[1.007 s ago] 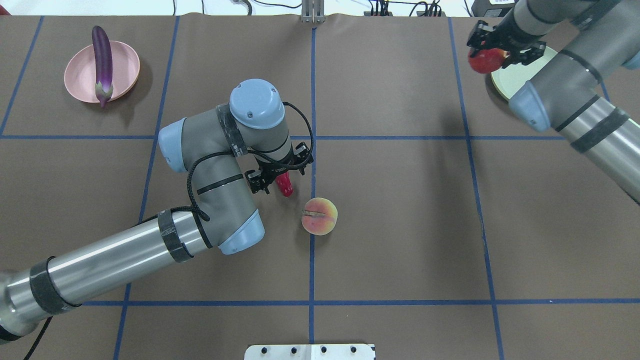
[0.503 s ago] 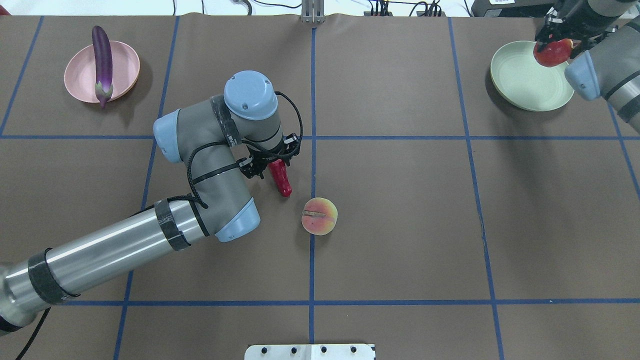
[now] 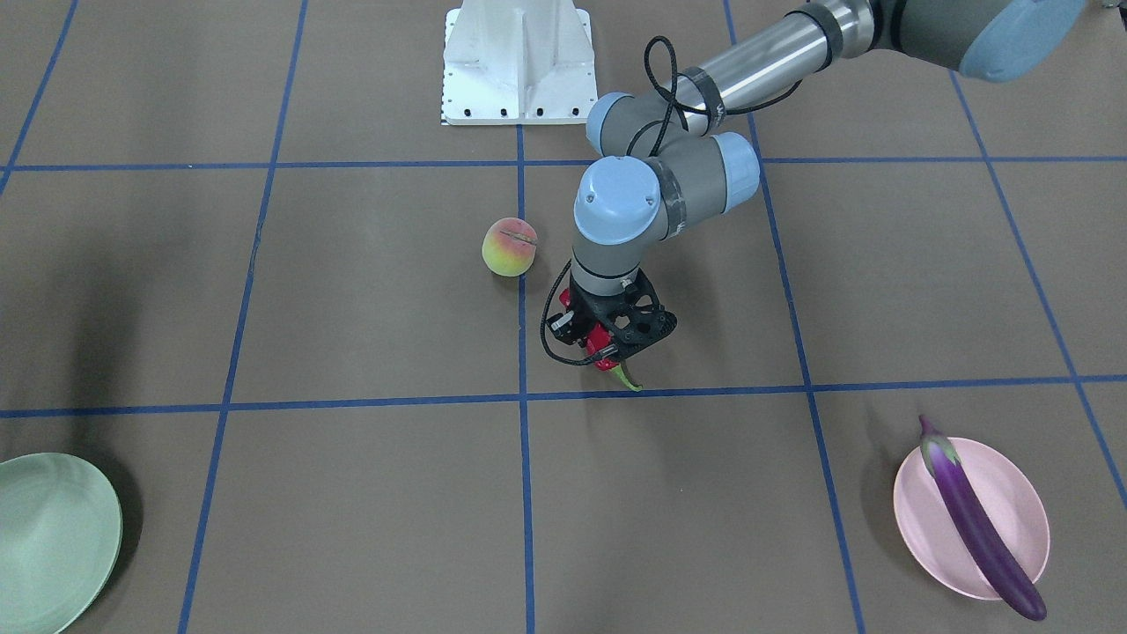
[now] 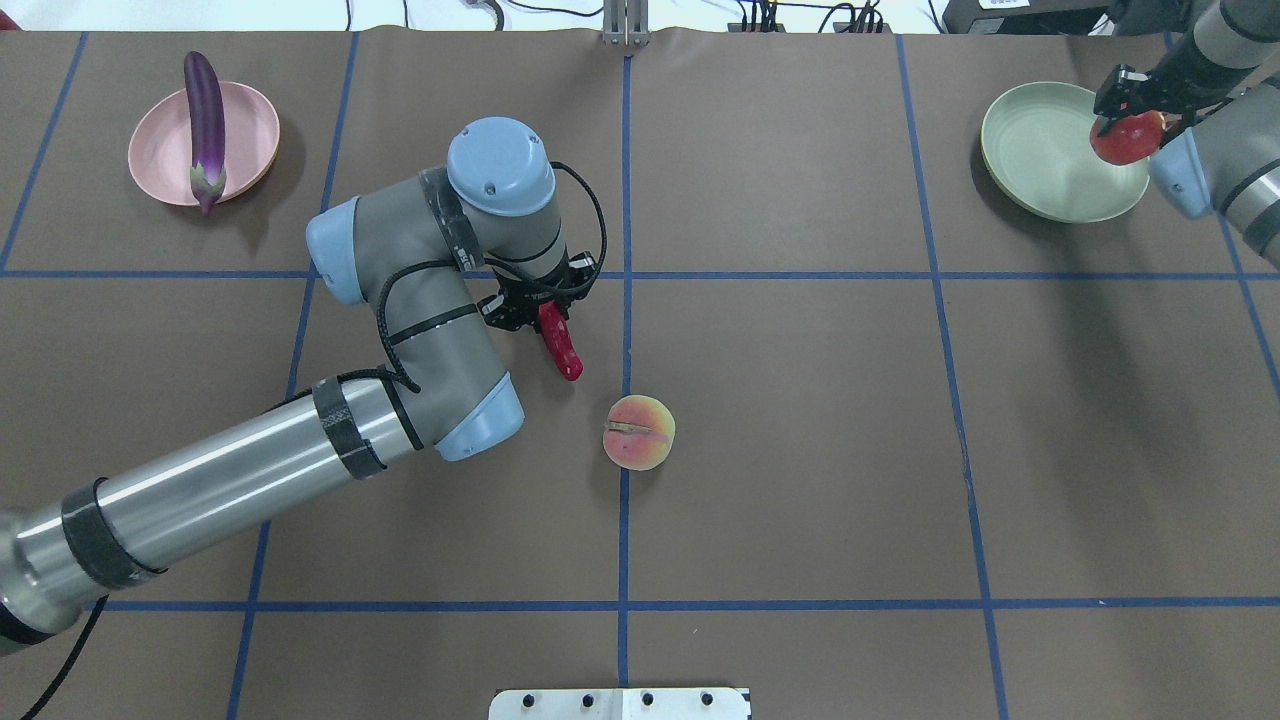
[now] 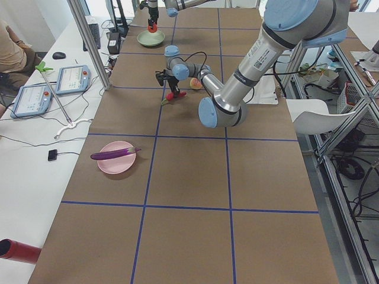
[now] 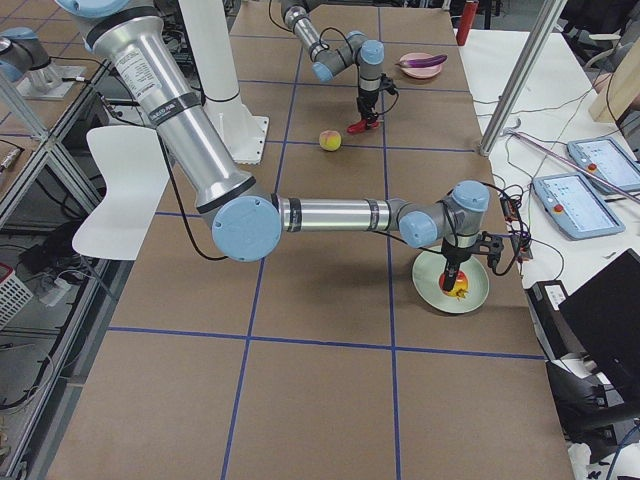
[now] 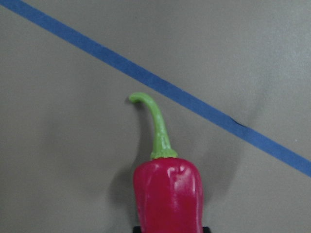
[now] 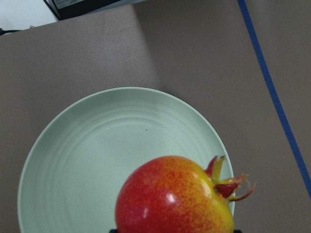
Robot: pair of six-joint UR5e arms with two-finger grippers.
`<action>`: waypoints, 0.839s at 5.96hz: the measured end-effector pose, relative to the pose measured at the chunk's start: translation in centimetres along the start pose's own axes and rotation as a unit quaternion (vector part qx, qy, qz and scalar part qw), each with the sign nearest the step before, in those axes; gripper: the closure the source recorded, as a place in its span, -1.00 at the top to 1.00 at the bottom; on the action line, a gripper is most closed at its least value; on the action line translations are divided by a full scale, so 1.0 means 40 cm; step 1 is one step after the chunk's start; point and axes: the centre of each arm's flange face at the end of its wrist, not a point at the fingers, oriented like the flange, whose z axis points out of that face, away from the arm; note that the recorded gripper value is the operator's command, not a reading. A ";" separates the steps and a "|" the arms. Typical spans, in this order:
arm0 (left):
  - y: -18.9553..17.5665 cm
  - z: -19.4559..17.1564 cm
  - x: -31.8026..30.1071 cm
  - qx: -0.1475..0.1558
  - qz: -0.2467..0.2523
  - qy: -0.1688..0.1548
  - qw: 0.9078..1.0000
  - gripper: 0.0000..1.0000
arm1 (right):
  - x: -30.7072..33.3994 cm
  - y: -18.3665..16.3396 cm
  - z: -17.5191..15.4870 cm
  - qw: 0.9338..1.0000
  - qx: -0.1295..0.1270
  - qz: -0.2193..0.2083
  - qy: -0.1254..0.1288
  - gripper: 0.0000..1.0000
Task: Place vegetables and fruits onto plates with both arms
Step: 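Lower the pomegranate onto the green plate while the left gripper carries the chili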
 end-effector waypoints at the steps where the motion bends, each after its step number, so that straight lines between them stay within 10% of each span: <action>1: -0.081 -0.079 -0.002 0.007 0.012 0.013 1.000 -1.00 | -0.018 0.016 0.029 1.000 -0.007 -0.008 -0.005 0.98; 3: -0.303 -0.205 -0.097 0.034 0.083 0.004 0.996 -1.00 | -0.096 0.052 0.016 0.999 0.000 -0.036 -0.028 1.00; 5: -0.578 -0.230 -0.341 0.059 0.186 -0.045 0.980 -1.00 | -0.272 0.136 -0.169 0.996 0.008 -0.050 -0.076 1.00</action>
